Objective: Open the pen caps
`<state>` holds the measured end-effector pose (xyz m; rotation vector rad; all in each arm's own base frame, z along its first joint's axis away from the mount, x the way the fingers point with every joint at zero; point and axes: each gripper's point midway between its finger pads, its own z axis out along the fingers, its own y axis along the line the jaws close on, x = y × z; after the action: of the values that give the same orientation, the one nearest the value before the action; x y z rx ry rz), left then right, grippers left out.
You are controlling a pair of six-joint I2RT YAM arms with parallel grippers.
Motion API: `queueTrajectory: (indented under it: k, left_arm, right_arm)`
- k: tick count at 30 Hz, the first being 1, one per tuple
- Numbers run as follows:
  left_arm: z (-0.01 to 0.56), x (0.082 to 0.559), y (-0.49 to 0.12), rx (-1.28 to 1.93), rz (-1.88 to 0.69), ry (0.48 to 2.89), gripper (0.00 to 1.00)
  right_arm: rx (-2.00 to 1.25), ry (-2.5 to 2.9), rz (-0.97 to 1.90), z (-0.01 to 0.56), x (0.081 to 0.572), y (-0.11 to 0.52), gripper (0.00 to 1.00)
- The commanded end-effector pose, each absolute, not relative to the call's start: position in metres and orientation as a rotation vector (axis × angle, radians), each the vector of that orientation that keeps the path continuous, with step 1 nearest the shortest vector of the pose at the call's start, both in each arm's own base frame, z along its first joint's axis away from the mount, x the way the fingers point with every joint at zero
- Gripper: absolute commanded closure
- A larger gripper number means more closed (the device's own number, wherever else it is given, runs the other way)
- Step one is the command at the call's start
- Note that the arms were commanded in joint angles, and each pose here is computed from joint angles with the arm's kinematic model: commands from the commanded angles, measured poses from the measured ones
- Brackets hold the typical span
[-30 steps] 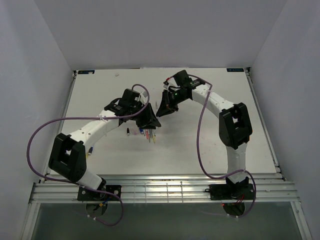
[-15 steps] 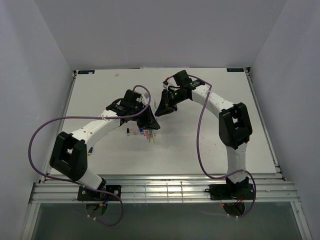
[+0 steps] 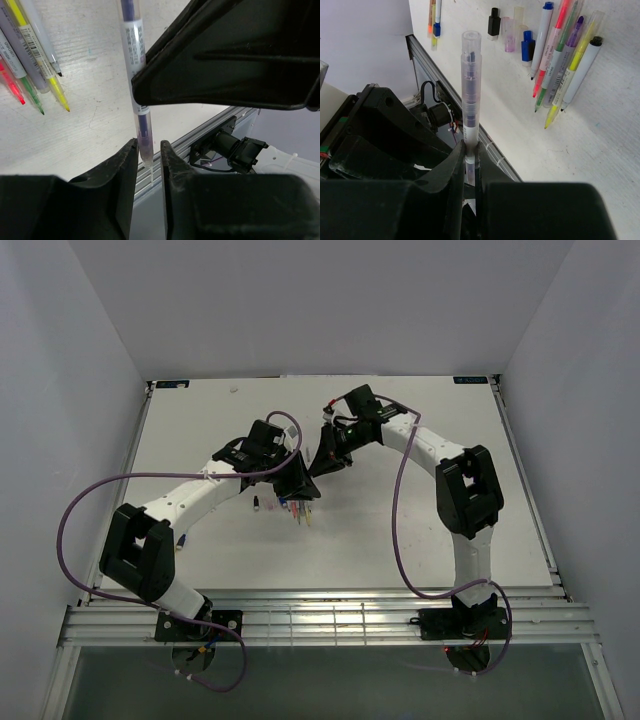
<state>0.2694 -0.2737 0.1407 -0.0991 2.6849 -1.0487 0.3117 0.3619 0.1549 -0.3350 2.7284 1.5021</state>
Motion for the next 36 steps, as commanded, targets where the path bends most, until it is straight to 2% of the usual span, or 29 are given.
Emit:
queueTrajectory:
  k: [1, 9, 15, 17, 20, 21, 24, 30, 34, 36]
  left_arm:
    - [0.148, 0.277, -0.275, -0.077, -1.032, 2.649, 0.64]
    - [0.149, 0.275, -0.273, -0.081, -1.029, 2.648, 0.65]
    - [0.149, 0.272, -0.273, -0.089, -1.038, 2.653, 0.83]
    - [0.148, 0.270, -0.272, -0.089, -1.037, 2.658, 0.87]
    - [0.147, 0.269, -0.270, -0.088, -1.025, 2.655, 0.91]
    - [0.148, 0.269, -0.269, -0.089, -1.022, 2.653, 0.92]
    - [0.148, 0.269, -0.268, -0.082, -1.012, 2.655, 0.95]
    - [0.151, 0.271, -0.269, -0.082, -1.011, 2.648, 0.99]
    - [0.153, 0.271, -0.268, -0.072, -1.007, 2.642, 1.00]
    - [0.151, 0.268, -0.267, -0.074, -1.005, 2.647, 1.00]
  right_arm:
    - [-0.383, 2.688, 1.571, 0.172, 0.301, 0.367, 0.92]
    - [-0.392, 2.685, 1.581, 0.173, 0.298, 0.370, 0.92]
    - [-0.398, 2.671, 1.592, 0.175, 0.298, 0.372, 0.91]
    - [-0.406, 2.656, 1.590, 0.176, 0.301, 0.372, 0.73]
    - [-0.430, 2.644, 1.620, 0.178, 0.299, 0.375, 0.62]
    - [-0.434, 2.651, 1.629, 0.175, 0.298, 0.376, 0.62]
    - [-0.448, 2.666, 1.641, 0.171, 0.292, 0.379, 0.62]
    - [-0.475, 2.678, 1.669, 0.169, 0.285, 0.390, 0.74]
    - [-0.485, 2.682, 1.670, 0.166, 0.282, 0.395, 0.91]
    - [-0.475, 2.682, 1.659, 0.165, 0.285, 0.396, 0.92]
